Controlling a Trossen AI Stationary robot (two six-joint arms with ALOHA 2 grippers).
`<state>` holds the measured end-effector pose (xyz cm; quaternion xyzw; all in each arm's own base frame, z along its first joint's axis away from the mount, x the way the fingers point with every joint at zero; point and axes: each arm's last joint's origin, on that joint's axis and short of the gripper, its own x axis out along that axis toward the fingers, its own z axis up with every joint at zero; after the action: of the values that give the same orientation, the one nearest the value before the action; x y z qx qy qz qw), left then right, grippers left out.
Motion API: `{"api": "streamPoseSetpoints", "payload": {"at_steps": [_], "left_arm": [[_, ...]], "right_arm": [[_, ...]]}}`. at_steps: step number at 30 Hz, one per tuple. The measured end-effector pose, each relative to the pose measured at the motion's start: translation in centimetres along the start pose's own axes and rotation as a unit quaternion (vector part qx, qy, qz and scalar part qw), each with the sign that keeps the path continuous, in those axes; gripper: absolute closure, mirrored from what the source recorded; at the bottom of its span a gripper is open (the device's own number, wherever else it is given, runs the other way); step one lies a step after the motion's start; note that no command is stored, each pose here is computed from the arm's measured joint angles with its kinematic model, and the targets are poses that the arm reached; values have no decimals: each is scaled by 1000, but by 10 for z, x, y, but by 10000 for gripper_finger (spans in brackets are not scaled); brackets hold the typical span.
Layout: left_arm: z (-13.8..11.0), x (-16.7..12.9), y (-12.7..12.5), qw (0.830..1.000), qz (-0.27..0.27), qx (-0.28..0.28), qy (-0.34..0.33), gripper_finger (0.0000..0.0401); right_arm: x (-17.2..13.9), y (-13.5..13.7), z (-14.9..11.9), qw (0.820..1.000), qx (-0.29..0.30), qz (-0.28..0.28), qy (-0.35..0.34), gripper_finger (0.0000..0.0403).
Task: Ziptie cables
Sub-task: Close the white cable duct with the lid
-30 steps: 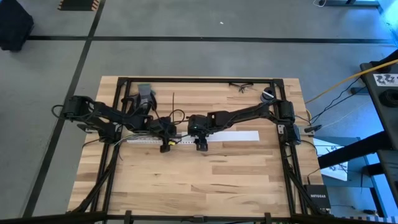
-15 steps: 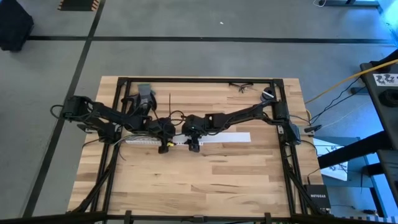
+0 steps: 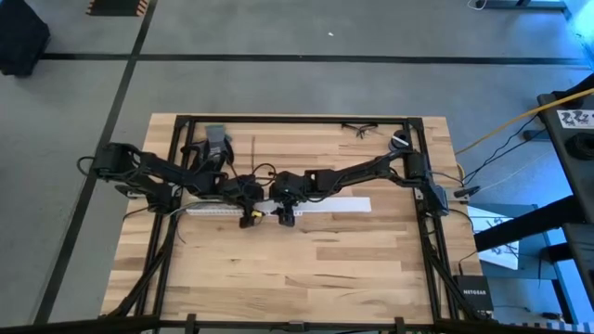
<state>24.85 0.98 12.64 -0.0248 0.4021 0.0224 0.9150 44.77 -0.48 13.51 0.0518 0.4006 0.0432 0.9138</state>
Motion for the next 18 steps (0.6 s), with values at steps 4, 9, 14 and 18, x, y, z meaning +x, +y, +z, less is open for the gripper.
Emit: {"api": "streamPoseSetpoints", "payload": {"at_steps": [4,9,14,18], "left_arm": [[7,-8,0,1000,1,1,31,124],[12,-26,0,997,4,-9,76,123],[11,-50,-2,992,9,-41,119,123],[8,-69,-5,991,29,-33,130,123]], "right_arm": [[0,0,-1,1000,0,3,7,145],[0,0,-5,1000,-1,3,23,144],[0,0,-5,1000,-6,3,25,143],[-1,0,-6,1000,-10,3,27,142]]}}
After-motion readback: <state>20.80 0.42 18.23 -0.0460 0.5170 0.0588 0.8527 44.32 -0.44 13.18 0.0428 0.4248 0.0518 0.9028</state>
